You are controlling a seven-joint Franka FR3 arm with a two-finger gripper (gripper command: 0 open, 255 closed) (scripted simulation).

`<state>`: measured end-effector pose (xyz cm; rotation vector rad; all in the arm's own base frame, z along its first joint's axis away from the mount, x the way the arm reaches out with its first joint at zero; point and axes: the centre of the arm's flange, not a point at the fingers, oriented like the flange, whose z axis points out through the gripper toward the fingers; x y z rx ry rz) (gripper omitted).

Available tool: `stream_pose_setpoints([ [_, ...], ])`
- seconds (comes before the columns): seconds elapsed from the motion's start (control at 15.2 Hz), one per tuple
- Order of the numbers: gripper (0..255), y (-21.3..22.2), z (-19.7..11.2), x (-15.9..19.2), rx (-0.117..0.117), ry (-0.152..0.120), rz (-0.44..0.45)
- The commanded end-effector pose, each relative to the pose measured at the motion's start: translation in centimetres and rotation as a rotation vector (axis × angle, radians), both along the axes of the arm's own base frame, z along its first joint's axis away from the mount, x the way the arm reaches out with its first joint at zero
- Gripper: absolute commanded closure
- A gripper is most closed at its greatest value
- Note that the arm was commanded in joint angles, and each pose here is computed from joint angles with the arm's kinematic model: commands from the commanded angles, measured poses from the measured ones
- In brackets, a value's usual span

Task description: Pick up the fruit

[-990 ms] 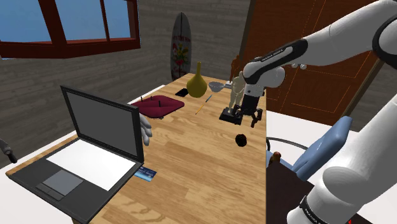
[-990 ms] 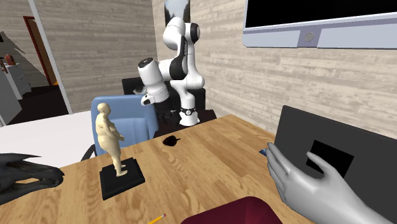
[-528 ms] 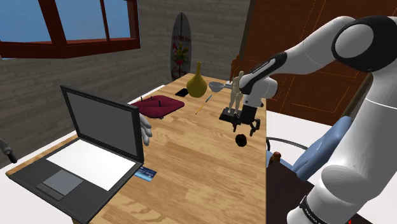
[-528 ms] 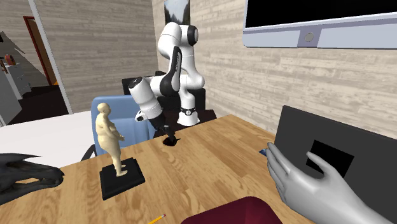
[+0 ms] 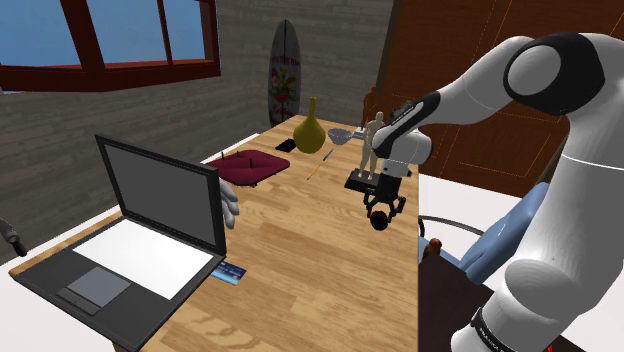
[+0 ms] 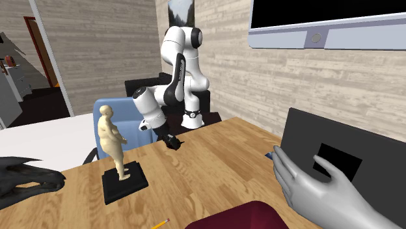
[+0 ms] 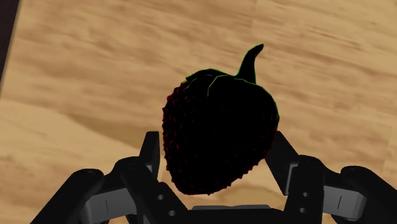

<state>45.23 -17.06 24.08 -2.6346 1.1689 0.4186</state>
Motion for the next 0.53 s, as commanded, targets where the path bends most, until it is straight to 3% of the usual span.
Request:
stream_pose_setpoints([
  [0.0, 255, 0.05, -0.16, 0.00, 0.000, 0.000, 0.001],
  [0.46, 255, 0.14, -0.17, -0.10, 0.000, 0.000, 0.001],
])
